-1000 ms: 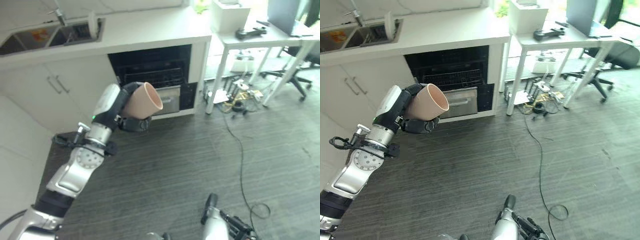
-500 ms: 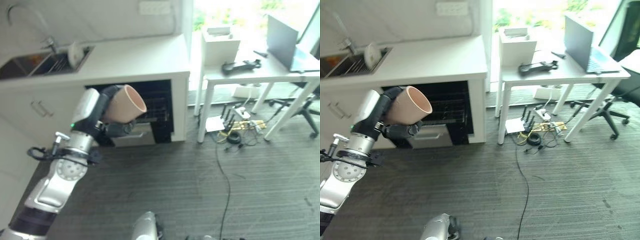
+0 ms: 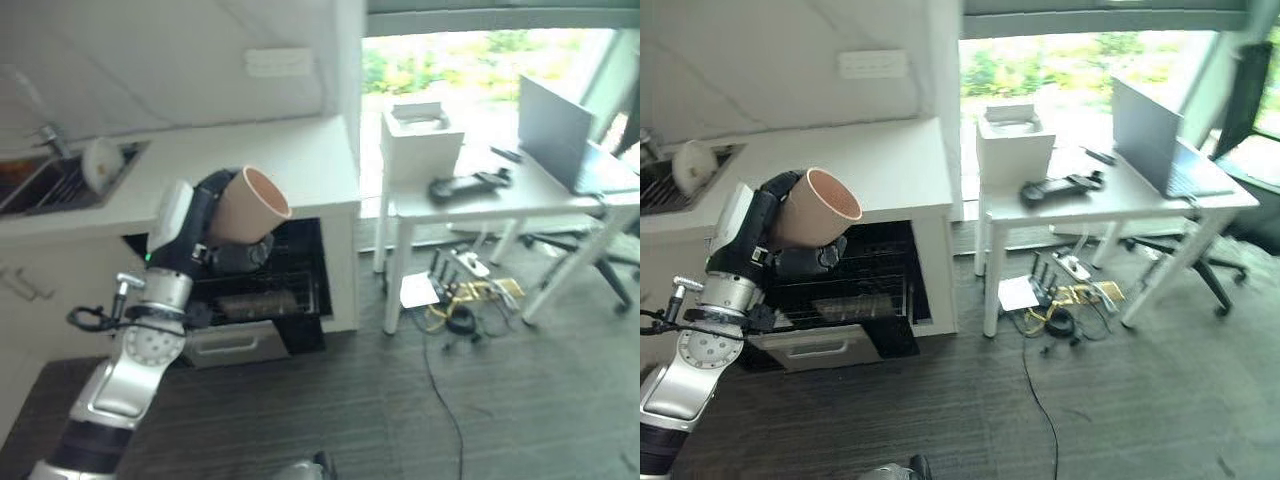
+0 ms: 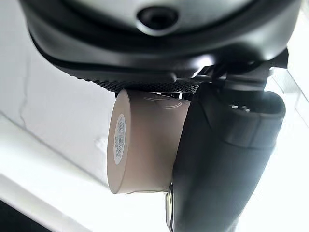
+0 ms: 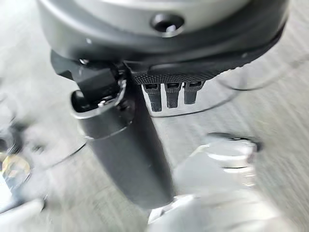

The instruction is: Place the dishes in the dishwasher.

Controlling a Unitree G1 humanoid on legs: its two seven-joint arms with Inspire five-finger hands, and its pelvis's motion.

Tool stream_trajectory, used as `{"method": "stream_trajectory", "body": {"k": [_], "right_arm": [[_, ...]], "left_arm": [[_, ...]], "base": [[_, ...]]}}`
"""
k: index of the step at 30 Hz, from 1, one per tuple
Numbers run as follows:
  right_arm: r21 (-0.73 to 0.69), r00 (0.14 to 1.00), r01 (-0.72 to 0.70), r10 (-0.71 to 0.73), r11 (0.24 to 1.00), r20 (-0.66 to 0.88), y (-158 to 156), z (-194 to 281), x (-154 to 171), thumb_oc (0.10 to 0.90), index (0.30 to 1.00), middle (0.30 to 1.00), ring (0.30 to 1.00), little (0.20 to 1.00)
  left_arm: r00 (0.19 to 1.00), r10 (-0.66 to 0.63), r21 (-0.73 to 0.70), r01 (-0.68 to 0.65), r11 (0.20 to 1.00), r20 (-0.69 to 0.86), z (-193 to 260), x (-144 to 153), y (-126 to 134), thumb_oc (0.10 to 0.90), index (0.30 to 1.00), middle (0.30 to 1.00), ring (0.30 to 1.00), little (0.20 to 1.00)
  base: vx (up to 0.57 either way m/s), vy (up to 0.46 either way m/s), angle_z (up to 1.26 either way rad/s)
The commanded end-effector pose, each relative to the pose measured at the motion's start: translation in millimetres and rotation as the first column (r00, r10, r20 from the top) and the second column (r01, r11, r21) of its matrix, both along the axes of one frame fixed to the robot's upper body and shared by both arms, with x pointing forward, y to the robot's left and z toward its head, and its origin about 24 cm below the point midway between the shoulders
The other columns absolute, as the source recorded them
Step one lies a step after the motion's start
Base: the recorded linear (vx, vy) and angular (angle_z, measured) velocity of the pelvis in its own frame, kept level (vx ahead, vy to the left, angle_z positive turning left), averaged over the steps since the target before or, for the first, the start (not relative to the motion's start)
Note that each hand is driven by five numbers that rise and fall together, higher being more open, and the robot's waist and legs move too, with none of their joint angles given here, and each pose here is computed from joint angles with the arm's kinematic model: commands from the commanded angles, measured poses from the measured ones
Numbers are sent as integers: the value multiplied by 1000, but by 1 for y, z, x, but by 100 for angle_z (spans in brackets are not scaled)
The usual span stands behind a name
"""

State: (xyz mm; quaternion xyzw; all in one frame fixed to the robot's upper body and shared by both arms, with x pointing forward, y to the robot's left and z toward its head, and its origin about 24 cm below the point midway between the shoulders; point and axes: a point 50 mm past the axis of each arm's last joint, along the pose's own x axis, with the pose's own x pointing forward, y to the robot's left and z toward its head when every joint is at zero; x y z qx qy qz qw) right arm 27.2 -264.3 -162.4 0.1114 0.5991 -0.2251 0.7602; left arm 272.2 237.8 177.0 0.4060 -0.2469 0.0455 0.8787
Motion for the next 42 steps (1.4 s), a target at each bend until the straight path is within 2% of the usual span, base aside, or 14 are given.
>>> {"method": "stream_trajectory", "body": {"k": [1,7,14,18,22,27,31,35,38,42], "right_arm": [[22,993,23,-25,999,116,4,2,28,800,900,900,900,900],[30,990,-30,26,999,138,10,2,33,800,900,900,900,900],[53,996,4,-9,999,91,20,-3,22,800,900,900,900,900],[36,996,-26,23,999,84,16,-2,21,800,900,900,900,900],[-18,993,-8,10,1000,117,-4,5,31,800,900,900,900,900],[-36,992,15,-11,999,129,-17,10,30,800,900,900,900,900],[-40,987,100,-94,994,127,-25,11,22,800,900,900,900,900],[-20,976,198,-195,980,100,-17,6,4,800,900,900,900,900],[9,974,194,-194,981,119,-3,2,7,800,900,900,900,900],[22,979,123,-125,992,163,7,2,22,800,900,900,900,900]], "left_arm": [[954,-71,73,52,996,292,63,-5,-5,400,300,300,300,300],[949,-37,70,15,997,312,75,-1,5,400,300,300,300,300],[952,-89,82,67,994,292,73,-6,-11,400,300,300,300,300],[958,-71,71,53,996,277,70,-4,-13,400,300,300,300,300],[954,-93,41,85,996,284,69,-8,-13,400,300,300,300,300],[954,-89,36,82,996,286,63,-11,-12,400,300,300,300,300],[949,-127,27,125,992,287,63,-10,-17,400,300,300,300,300],[946,-189,54,181,982,263,58,-7,-33,400,300,300,300,300],[945,-207,81,193,978,252,60,-4,-43,400,300,300,300,300],[951,-211,108,191,976,226,61,-3,-37,400,300,300,300,300]], "base": [[193,186,70],[139,9,14],[174,-267,70],[129,-136,37],[20,-51,10],[29,232,5],[57,400,-13],[98,417,23],[56,424,34],[39,241,-8]]}}
